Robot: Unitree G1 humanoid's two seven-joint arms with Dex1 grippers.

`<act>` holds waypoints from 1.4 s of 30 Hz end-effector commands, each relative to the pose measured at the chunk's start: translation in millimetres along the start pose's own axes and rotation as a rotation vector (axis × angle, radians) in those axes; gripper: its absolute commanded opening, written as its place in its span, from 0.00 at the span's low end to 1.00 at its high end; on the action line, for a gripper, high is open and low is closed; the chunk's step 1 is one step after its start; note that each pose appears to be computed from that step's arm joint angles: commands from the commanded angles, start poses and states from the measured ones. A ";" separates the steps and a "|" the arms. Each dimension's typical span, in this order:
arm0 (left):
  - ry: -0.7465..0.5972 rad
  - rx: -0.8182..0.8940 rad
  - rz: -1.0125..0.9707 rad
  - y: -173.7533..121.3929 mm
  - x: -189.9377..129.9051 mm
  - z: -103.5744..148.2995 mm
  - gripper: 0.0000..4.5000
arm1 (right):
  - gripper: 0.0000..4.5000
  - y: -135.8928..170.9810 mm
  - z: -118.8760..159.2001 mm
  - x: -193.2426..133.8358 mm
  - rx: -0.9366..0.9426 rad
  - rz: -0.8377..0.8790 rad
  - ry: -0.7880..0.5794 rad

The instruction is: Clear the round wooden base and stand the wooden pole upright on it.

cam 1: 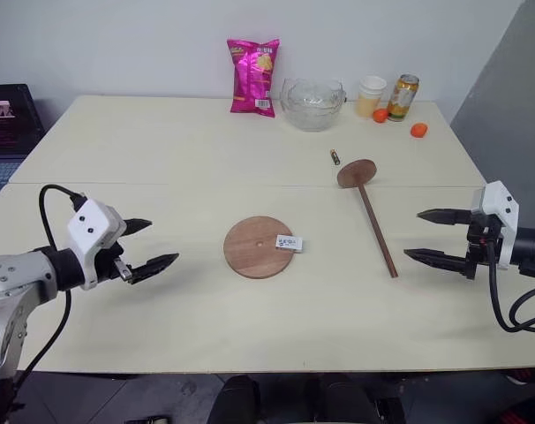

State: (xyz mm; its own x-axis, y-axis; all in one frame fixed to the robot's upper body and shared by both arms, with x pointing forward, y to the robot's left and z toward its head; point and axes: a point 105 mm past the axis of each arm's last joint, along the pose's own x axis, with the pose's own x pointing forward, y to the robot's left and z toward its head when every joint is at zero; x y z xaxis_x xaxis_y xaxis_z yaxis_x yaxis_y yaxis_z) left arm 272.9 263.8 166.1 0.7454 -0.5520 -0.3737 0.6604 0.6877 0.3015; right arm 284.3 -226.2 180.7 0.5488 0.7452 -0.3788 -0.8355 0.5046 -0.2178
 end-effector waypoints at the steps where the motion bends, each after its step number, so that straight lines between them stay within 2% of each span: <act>1: -0.016 0.039 0.013 4.8 -4.4 10.0 0.99 | 1.00 -3.1 12.1 -6.0 -0.053 -0.023 -0.025; 4: -0.004 0.044 0.041 7.6 -5.4 9.7 0.99 | 1.00 -3.9 12.3 -5.3 -0.055 -0.026 -0.028; 9: -0.090 0.076 0.033 6.3 -6.0 21.8 0.99 | 1.00 -6.8 11.7 -5.2 -0.058 -0.040 -0.026; 15: -0.072 0.040 -0.031 4.1 -8.5 21.0 0.99 | 1.00 -6.9 10.8 -6.2 -0.049 -0.027 0.000; 17: -0.045 0.098 -0.062 -1.3 -6.5 21.4 0.99 | 1.00 -5.5 14.4 -4.2 -0.066 -0.023 -0.006; 23: -0.097 0.165 -0.155 -19.8 3.6 42.3 0.99 | 1.00 10.0 32.5 16.6 -0.129 0.044 -0.057; 28: -0.086 0.199 -0.229 -31.9 9.9 44.5 0.99 | 1.00 34.4 41.7 55.6 -0.157 0.153 -0.105; 32: -0.093 0.216 -0.279 -40.1 16.5 46.7 0.99 | 1.00 51.2 39.9 104.8 -0.163 0.213 -0.095; 42: -0.072 0.262 -0.362 -55.9 29.4 43.5 0.99 | 1.00 58.0 38.2 177.4 -0.154 0.266 -0.079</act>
State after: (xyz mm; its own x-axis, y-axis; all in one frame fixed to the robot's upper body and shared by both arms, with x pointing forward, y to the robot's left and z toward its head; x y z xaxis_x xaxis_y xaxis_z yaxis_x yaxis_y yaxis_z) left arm 263.2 194.0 167.2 0.4657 -0.7642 -0.4462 0.8791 0.3413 0.3328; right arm 331.3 -50.8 128.4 0.3033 0.8723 -0.3836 -0.9475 0.2331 -0.2191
